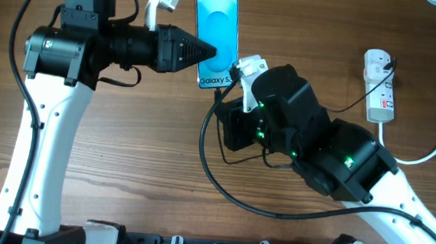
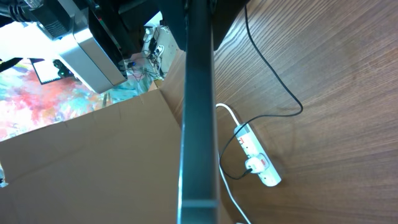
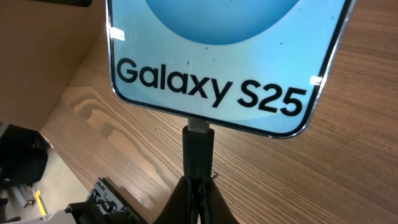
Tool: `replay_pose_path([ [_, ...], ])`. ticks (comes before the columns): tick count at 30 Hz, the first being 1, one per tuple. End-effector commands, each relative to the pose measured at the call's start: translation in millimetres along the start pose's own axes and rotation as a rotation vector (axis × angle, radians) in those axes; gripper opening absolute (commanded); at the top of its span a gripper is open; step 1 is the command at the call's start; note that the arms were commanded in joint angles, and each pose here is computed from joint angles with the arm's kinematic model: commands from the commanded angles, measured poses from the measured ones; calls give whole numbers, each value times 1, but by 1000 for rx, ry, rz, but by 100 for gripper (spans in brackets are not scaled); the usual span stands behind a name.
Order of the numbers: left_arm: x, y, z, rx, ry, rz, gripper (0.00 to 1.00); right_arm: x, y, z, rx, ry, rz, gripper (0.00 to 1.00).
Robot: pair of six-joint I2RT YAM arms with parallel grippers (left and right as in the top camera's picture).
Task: Plug charger to phone and switch on socket
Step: 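Push the USB-C plug up into the phone's port with the right gripper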
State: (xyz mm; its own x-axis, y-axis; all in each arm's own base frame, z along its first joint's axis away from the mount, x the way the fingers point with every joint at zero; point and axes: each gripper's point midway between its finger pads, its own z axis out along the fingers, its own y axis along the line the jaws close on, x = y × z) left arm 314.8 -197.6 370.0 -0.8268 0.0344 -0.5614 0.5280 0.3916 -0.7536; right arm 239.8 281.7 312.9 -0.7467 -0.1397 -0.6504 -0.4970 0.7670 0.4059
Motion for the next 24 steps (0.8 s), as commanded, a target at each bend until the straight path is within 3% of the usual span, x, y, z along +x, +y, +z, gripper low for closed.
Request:
replay_pose_path([
  [1, -1, -12, -3, 47, -1, 35, 4, -11, 3, -7, 0, -39, 2, 4],
  [24, 0, -12, -3, 49, 2, 28, 4, -26, 3, -8, 14, -107, -4, 4],
])
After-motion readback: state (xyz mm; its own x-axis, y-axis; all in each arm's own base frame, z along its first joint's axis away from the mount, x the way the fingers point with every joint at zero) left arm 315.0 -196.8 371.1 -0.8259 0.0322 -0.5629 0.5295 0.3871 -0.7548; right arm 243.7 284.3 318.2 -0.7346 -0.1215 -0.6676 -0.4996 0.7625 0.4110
